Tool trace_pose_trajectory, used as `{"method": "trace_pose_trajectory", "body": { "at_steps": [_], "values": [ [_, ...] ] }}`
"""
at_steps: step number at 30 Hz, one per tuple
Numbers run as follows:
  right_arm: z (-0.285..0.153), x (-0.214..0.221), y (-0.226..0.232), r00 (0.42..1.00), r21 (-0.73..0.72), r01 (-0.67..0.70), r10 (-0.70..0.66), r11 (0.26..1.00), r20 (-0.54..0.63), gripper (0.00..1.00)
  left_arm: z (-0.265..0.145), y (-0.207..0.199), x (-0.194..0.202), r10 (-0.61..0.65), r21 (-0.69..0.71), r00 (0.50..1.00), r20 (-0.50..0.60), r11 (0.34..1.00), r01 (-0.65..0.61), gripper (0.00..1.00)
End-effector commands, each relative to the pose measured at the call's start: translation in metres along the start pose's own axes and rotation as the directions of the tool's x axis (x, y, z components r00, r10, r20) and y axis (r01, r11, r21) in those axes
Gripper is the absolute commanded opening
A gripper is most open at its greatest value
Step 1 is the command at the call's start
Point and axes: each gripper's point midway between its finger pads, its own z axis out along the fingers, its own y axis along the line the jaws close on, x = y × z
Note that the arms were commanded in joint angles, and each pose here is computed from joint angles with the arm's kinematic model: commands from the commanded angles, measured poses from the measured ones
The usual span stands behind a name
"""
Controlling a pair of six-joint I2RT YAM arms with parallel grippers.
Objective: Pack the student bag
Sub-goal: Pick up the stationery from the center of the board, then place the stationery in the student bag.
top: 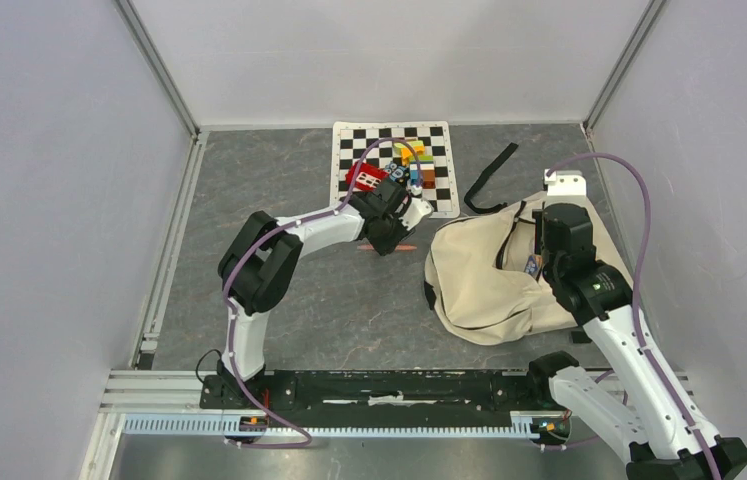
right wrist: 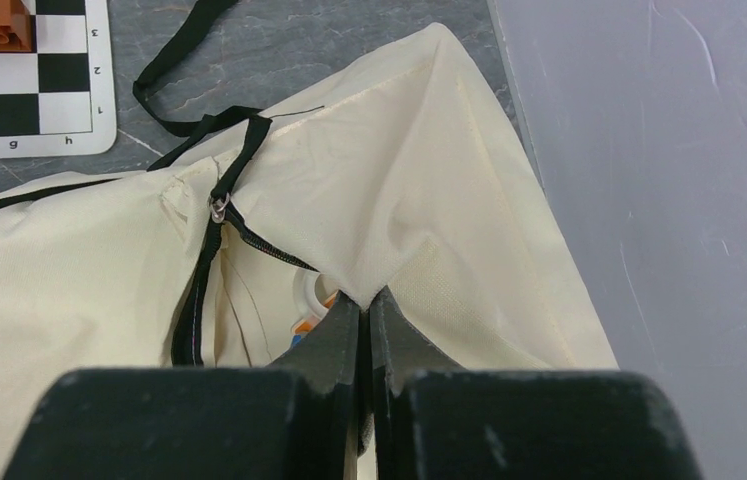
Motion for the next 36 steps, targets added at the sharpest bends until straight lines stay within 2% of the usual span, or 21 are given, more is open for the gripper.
{"method": "trace_pose_trajectory", "body": {
  "at_steps": [1, 9, 12, 15, 19, 25, 27, 28, 31, 36],
  "values": [
    [-0.005, -0.033, 0.008, 0.987, -0.061, -0.099, 0.105, 0.993, 0.121, 0.0, -0.01, 0.0, 0.027, -0.085, -0.126, 0.994, -0.065, 0.989, 0.076, 0.34],
    [-0.002, -0.018, 0.013, 0.989, -0.073, -0.095, 0.102, 0.993, 0.104, 0.0, -0.025, -0.024, 0.044, -0.221, -0.169, 0.975, -0.021, 0.962, 0.215, 0.02],
    [-0.002, -0.014, 0.015, 0.99, -0.084, -0.092, 0.1, 0.992, 0.098, 0.0, -0.036, -0.03, 0.045, -0.325, -0.163, 0.945, 0.043, 0.931, 0.328, 0.02],
    [-0.002, -0.013, 0.017, 0.99, -0.1, -0.092, 0.102, 0.991, 0.098, 0.0, -0.051, -0.04, 0.041, -0.436, -0.122, 0.893, 0.116, 0.886, 0.448, 0.02],
    [-0.001, -0.01, 0.025, 0.99, -0.136, -0.093, 0.106, 0.986, 0.091, 0.0, -0.088, -0.064, 0.014, -0.537, -0.011, 0.811, 0.232, 0.833, 0.554, 0.02],
    [0.001, -0.001, 0.03, 0.991, -0.152, -0.101, 0.113, 0.983, 0.07, 0.0, -0.139, -0.118, -0.038, -0.713, 0.283, 0.613, 0.341, 0.699, 0.657, 0.02],
    [0.001, -0.001, 0.03, 0.991, -0.152, -0.104, 0.116, 0.983, 0.07, 0.0, -0.149, -0.139, -0.055, -0.747, 0.363, 0.579, 0.328, 0.665, 0.652, 0.02],
    [0.001, -0.002, 0.03, 0.99, -0.152, -0.106, 0.118, 0.983, 0.074, 0.0, -0.153, -0.148, -0.064, -0.757, 0.393, 0.569, 0.321, 0.653, 0.648, 0.02],
    [-0.001, -0.01, 0.029, 0.987, -0.155, -0.114, 0.13, 0.981, 0.093, 0.0, -0.163, -0.18, -0.091, -0.774, 0.485, 0.579, 0.258, 0.622, 0.615, 0.02],
    [-0.007, -0.023, 0.032, 0.982, -0.189, -0.124, 0.148, 0.974, 0.12, 0.0, -0.162, -0.214, -0.13, -0.767, 0.553, 0.607, 0.21, 0.605, 0.573, 0.02]
  ]
}}
